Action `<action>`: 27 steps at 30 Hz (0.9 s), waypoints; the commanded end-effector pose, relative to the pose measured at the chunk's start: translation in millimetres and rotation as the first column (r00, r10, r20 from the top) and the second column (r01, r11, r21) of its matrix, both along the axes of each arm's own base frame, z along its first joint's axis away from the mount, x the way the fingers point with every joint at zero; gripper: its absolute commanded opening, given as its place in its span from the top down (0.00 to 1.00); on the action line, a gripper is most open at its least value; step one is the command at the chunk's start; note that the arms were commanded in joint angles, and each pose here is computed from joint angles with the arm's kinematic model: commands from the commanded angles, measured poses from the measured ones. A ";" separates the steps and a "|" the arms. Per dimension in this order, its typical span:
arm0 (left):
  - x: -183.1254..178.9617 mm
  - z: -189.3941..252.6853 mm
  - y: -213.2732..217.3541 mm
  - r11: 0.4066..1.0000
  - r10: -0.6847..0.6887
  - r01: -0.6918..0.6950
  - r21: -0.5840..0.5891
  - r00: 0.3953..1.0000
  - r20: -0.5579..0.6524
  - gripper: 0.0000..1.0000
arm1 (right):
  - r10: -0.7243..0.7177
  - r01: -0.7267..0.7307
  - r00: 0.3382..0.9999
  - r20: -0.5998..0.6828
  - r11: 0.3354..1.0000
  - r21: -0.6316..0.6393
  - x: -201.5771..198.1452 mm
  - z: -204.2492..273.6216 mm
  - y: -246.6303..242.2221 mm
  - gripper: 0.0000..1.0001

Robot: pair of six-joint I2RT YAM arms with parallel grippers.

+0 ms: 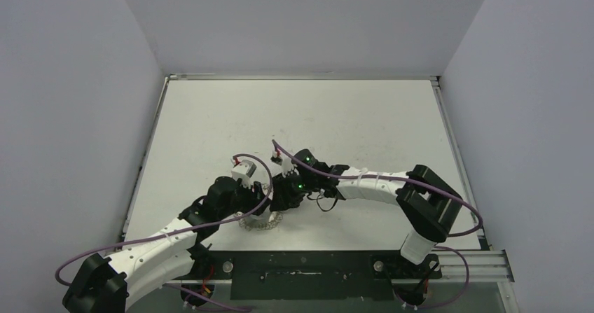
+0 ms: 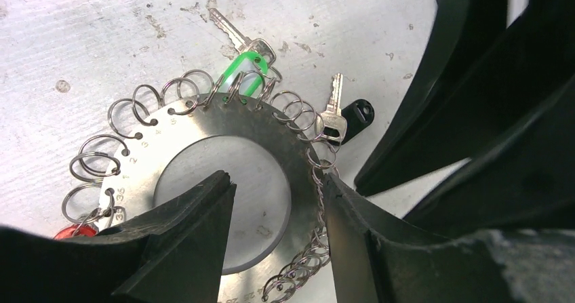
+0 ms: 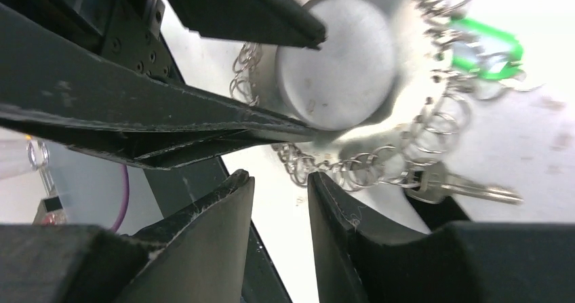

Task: Put the keys on the keyring

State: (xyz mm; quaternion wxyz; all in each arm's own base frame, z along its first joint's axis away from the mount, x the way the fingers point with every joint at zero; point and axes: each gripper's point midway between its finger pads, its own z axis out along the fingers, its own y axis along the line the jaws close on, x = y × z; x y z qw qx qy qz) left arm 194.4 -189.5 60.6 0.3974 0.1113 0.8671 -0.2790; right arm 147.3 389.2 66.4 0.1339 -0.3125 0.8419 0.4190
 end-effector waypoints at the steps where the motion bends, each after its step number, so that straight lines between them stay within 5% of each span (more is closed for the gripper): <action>1: 10.8 23.1 -5.9 1.000 -0.014 0.016 -0.016 0.997 0.078 0.51 | -0.070 0.072 0.992 0.102 0.997 -0.023 31.0 13.2 -21.3 0.64; 11: 9.0 35.6 -17.2 0.982 -0.188 0.181 0.053 0.964 0.188 0.51 | -0.052 0.076 0.995 0.083 0.945 -0.317 23.8 -43.8 -69.3 0.76; 19: 4.2 64.3 -34.0 0.900 -0.435 0.388 0.200 0.768 0.470 0.50 | -0.071 0.115 0.991 0.116 0.891 -0.439 38.5 -68.8 -90.3 0.81; 27: -3.1 65.2 -44.6 0.832 -0.554 0.466 0.301 0.675 0.486 0.50 | -0.114 0.198 0.972 0.204 0.864 -0.462 83.4 -69.2 -89.6 0.81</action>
